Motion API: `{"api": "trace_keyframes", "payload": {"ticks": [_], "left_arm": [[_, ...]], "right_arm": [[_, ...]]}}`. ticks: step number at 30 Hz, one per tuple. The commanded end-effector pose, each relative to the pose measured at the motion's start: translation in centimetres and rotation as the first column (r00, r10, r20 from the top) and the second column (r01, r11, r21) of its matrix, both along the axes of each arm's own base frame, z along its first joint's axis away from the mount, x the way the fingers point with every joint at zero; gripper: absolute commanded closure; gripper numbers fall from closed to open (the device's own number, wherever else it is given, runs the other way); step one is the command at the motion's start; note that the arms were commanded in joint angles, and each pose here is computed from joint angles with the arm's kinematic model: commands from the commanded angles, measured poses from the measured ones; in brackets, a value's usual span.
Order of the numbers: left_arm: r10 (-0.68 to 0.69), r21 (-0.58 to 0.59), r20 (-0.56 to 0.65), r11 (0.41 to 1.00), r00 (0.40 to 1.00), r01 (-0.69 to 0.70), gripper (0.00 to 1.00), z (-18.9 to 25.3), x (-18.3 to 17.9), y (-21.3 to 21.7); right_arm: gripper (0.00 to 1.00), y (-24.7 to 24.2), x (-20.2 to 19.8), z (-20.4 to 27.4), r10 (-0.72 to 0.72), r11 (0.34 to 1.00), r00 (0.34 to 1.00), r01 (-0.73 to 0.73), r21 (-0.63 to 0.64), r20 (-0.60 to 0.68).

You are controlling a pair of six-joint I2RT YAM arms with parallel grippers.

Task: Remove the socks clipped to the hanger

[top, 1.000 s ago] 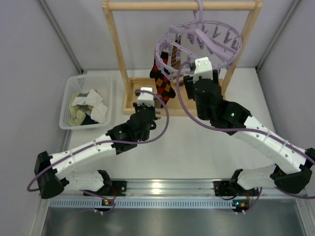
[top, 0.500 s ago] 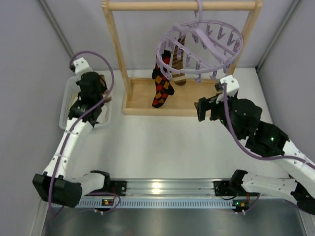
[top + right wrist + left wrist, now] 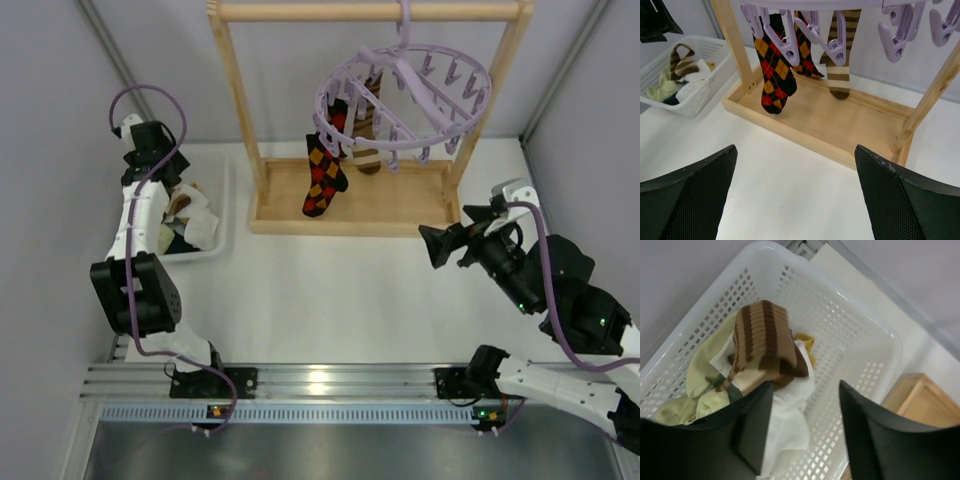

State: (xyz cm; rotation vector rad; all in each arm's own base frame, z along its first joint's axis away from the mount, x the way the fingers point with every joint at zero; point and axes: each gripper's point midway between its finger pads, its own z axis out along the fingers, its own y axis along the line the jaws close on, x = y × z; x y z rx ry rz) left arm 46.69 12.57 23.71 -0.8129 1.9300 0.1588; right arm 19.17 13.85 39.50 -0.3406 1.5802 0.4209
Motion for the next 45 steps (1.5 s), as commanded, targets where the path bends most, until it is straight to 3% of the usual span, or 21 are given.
{"api": "trace_keyframes", "payload": {"ticks": [1, 2, 3, 6, 11, 14, 15, 18, 19, 23, 24, 28, 30, 36, 42, 45], "left_arm": [[-0.039, -0.064, 0.07, 0.997, 0.997, 0.043, 0.33, 1.6, 0.0, -1.5], [-0.048, -0.072, 0.069, 0.996, 0.996, 0.053, 0.3, 1.5, -0.3, -1.8], [-0.059, -0.082, 0.061, 0.995, 0.996, 0.064, 0.18, 1.0, -0.6, -2.1], [-0.119, -0.1, 0.094, 0.987, 0.988, 0.128, 0.01, 2.1, -1.6, -3.6], [-0.459, -0.165, 0.196, 0.856, 0.867, 0.49, 0.01, 5.0, -2.2, -11.7], [-0.652, -0.112, 0.187, 0.728, 0.734, 0.676, 0.01, 5.0, -2.9, -18.0], [-0.729, -0.091, 0.172, 0.658, 0.663, 0.747, 0.01, 4.6, -3.4, -21.6], [-0.833, 0.012, 0.14, 0.541, 0.535, 0.841, 0.01, 3.9, -4.2, -26.9], [-0.843, 0.043, 0.151, 0.527, 0.516, 0.849, 0.01, 4.1, -4.3, -27.8], [-0.892, 0.258, 0.328, 0.4, 0.31, 0.879, 0.01, 6.0, -5.1, -32.5], [-0.891, 0.29, 0.352, 0.396, 0.288, 0.871, 0.01, 6.2, -5.1, -32.8], [-0.891, 0.347, 0.377, 0.389, 0.253, 0.853, 0.01, 5.0, -4.1, -33.4], [-0.914, 0.375, 0.358, 0.329, 0.192, 0.867, 0.01, 3.4, -3.8, -34.3], [-0.932, 0.4, 0.346, 0.25, 0.107, 0.882, 0.01, 0.0, -2.2, -35.4], [-0.932, 0.393, 0.341, 0.262, 0.125, 0.882, 0.01, -1.9, 0.7, -34.3], [-0.938, 0.393, 0.333, 0.226, 0.091, 0.891, 0.01, -2.5, 1.1, -34.7]], "right_arm": [[0.04, 0.3, 0.4, -0.2, -0.011, 1.0, 1.0, 0.011, 0.007, 0.01], [0.04, 0.2, 0.5, -0.6, -0.024, 1.0, 1.0, 0.024, -0.003, 0.002], [0.04, 0.1, 0.7, -0.8, -0.033, 0.999, 0.999, 0.033, -0.012, -0.002], [0.04, -0.1, 0.9, -1.3, -0.051, 0.998, 0.999, 0.051, -0.023, -0.01], [0.03, 0.1, 1.0, -1.6, -0.057, 0.998, 0.998, 0.057, -0.006, -0.019], [0.03, 0.4, 0.8, -2.0, -0.036, 0.999, 0.999, 0.036, 0.015, -0.024], [0.03, 0.3, 0.5, -1.8, -0.028, 0.999, 0.999, 0.029, 0.032, -0.02], [0.03, 0.4, 0.1, -1.7, -0.003, 0.999, 1.0, 0.004, 0.044, -0.018], [0.03, 0.3, -0.1, -1.6, 0.004, 0.999, 1.0, -0.004, 0.045, -0.018], [0.03, 0.3, -1.2, -0.9, 0.063, 0.995, 0.998, -0.063, 0.073, 0.006], [0.03, 0.4, -1.5, -0.8, 0.078, 0.994, 0.997, -0.079, 0.076, 0.011], [0.03, 0.6, -2.3, -0.4, 0.127, 0.988, 0.992, -0.128, 0.088, 0.025], [0.03, 0.7, -2.7, -0.1, 0.148, 0.984, 0.988, -0.15, 0.092, 0.034], [0.03, 1.0, -3.1, 0.2, 0.185, 0.979, 0.981, -0.188, 0.081, 0.05], [0.04, 1.9, -3.6, 0.0, 0.231, 0.968, 0.972, -0.235, 0.086, 0.05], [0.04, 2.4, -3.2, -0.4, 0.233, 0.968, 0.972, -0.236, 0.082, 0.039]]}}
